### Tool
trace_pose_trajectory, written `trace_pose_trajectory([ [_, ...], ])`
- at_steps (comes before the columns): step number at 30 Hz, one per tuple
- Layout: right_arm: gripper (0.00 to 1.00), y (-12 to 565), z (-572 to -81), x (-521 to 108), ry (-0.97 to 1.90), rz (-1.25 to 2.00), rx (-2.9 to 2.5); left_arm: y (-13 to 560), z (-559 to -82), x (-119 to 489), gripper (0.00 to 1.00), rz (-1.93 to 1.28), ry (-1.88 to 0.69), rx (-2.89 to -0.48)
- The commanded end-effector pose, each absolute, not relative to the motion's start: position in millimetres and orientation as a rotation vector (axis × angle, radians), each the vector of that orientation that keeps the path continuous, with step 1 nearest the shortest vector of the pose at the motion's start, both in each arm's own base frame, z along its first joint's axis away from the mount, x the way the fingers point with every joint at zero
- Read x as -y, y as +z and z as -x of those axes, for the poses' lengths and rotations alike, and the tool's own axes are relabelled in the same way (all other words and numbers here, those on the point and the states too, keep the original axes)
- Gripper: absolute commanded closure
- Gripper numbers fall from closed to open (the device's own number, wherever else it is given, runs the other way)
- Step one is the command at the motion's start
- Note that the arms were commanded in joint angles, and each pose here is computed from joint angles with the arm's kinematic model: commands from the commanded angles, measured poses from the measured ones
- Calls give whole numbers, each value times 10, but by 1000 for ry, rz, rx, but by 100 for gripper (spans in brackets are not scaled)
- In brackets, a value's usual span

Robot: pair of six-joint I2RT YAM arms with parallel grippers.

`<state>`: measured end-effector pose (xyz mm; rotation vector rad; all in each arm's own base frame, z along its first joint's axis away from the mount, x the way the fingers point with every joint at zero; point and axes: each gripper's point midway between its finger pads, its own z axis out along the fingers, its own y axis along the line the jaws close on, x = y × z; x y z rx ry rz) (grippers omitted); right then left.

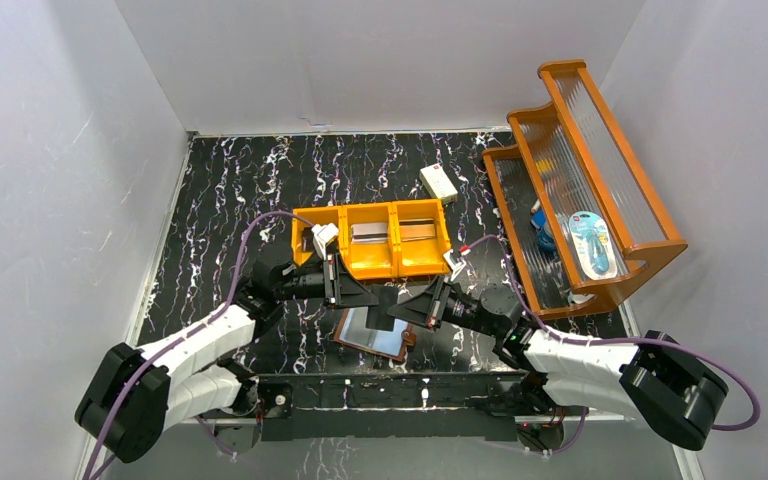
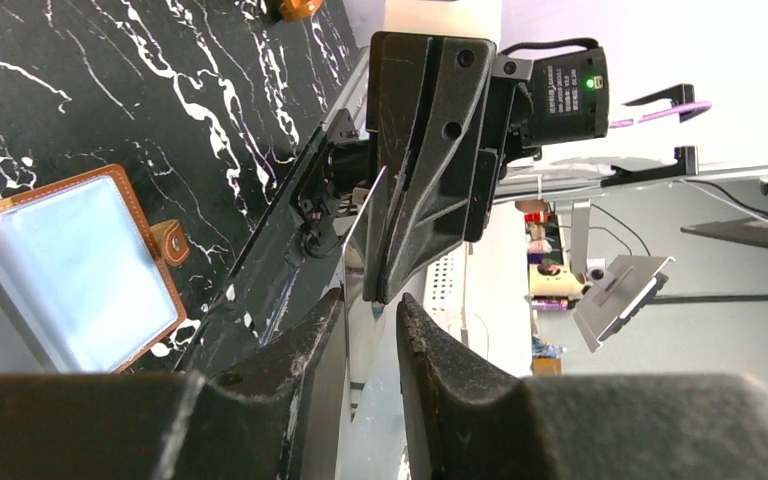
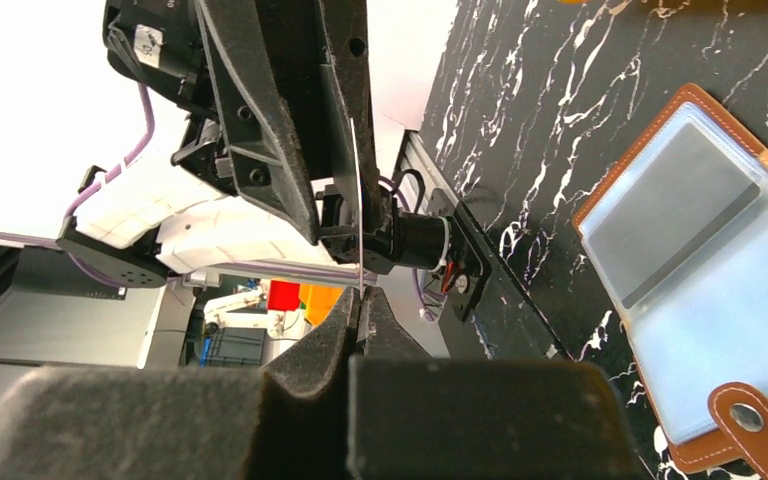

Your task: Take the credit cards out of the card holder

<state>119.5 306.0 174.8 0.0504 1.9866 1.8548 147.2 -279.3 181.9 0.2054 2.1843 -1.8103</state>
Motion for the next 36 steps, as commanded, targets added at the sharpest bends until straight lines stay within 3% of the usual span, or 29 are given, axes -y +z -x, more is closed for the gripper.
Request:
trace_pose_trajectory([
  [1,100,1960,-1192,-3057,1917,-16,-1876,1996,-1371,2811,78,-324,-1900,-2107],
  [5,100,1976,-1183,-3060,1934,-16,-1867,2014,-1327,2815,83,-363,-1924,-2099],
  [11,100,1907,-1209,-3029,1932,-72,-1879,2056,-1284,2800,98,-411,-1929,-2082],
  [14,97,1867,-1220,-2995,1925,-109,-1883,2039,-1297,2794,100,-415,-1895,-2098],
  [18,82,1824,-1219,-2978,1912,-129,-1908,2026,-1325,2782,100,-420,-1843,-2111],
  [24,46,1778,-1245,-2954,1885,-169,-1932,2013,-1389,2757,100,-441,-1746,-2113],
  [31,27,1706,-1298,-2927,1828,-209,-1961,1832,-1594,2593,100,-493,-1395,-2230],
  [36,21,1624,-1342,-2881,1768,-248,-1989,1825,-1835,2400,100,-552,-1105,-2203],
])
